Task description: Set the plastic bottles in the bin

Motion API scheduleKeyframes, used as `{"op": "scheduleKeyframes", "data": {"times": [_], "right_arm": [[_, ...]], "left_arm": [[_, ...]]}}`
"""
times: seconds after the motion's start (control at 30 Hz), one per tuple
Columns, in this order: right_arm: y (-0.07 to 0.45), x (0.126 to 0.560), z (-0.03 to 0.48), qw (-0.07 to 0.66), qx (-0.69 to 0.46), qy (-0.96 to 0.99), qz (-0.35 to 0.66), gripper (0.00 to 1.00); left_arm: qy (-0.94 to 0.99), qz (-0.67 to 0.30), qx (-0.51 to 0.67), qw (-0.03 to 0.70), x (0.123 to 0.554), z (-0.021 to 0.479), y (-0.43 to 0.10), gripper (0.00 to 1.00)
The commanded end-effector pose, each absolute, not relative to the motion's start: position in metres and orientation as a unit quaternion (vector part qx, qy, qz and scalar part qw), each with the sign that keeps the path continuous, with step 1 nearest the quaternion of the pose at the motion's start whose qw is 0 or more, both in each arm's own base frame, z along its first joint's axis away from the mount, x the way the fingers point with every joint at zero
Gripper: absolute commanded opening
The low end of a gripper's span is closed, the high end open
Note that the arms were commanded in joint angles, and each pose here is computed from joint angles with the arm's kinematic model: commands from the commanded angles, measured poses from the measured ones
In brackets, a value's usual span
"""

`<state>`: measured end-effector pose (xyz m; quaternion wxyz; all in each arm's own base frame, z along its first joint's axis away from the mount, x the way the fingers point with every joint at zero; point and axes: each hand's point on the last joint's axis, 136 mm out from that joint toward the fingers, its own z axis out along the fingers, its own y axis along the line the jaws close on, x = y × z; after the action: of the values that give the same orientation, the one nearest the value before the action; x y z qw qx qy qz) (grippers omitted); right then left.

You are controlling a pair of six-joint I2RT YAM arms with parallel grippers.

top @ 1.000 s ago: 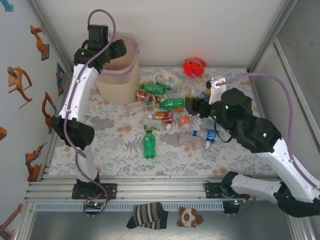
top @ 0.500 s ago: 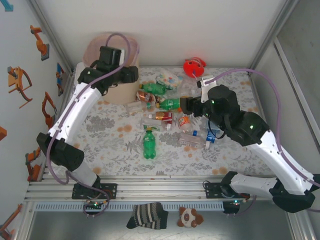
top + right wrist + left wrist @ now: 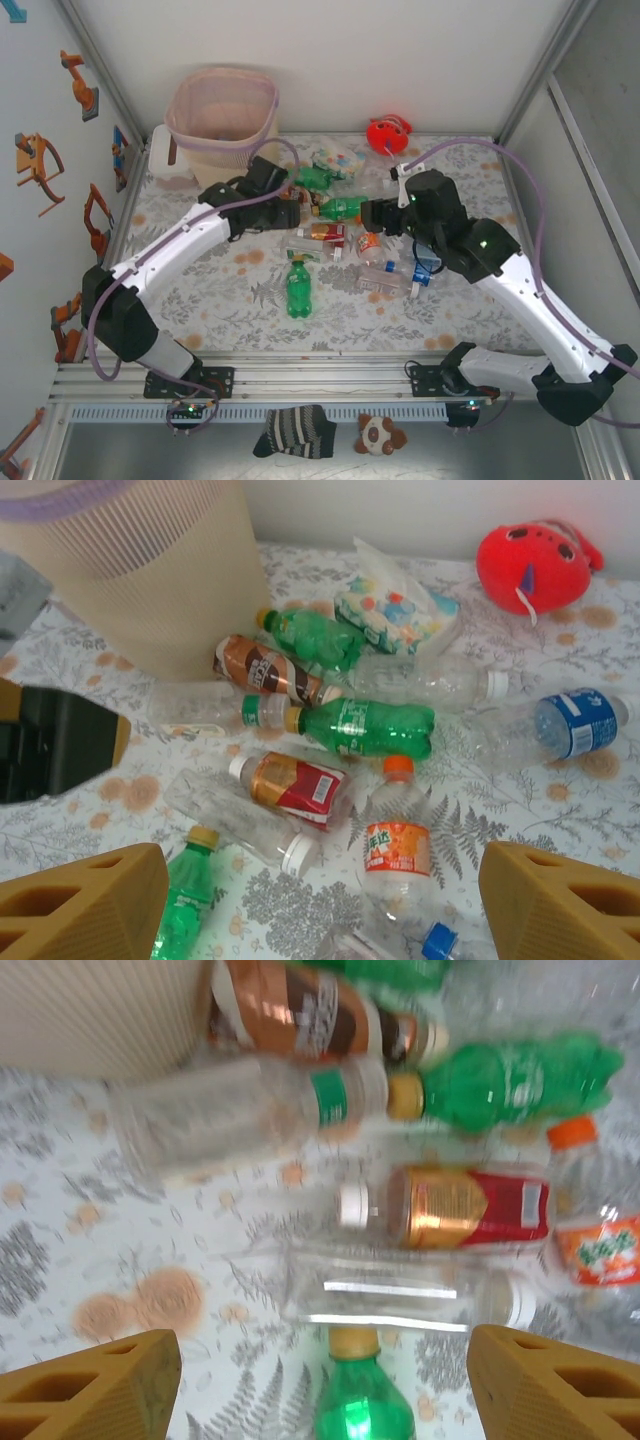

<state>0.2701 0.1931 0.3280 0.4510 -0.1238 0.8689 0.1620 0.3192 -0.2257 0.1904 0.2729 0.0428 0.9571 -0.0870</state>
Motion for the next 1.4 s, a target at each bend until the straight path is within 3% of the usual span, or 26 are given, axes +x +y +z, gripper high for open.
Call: {"op": "scheduleKeyframes", "data": {"times": [0.0, 0.47, 0.7, 1.37], "right_arm": [[0.193, 0.268, 0.323, 0.442, -0.115, 0.872, 0.176, 0.8], [0.187, 0.262, 0.314, 0.438, -0.114, 0.874, 0.177, 0.8], [0.184, 0.26, 0.312, 0.438, -0.11, 0.875, 0.176, 0.8], [0.183, 0.259, 0.31, 0.437, -0.108, 0.875, 0.177, 0.8]], "left_arm": [[0.96, -0.103, 0.018, 0.258, 0.301, 0.183, -0.23, 0.76], [0.987, -0.076, 0.034, 0.137, 0.257, 0.096, -0.252, 0.86], [0.992, -0.076, 0.019, 0.097, 0.242, 0.06, -0.256, 0.85], [0.996, -0.065, 0.022, 0.061, 0.225, 0.031, -0.258, 0.81]]}}
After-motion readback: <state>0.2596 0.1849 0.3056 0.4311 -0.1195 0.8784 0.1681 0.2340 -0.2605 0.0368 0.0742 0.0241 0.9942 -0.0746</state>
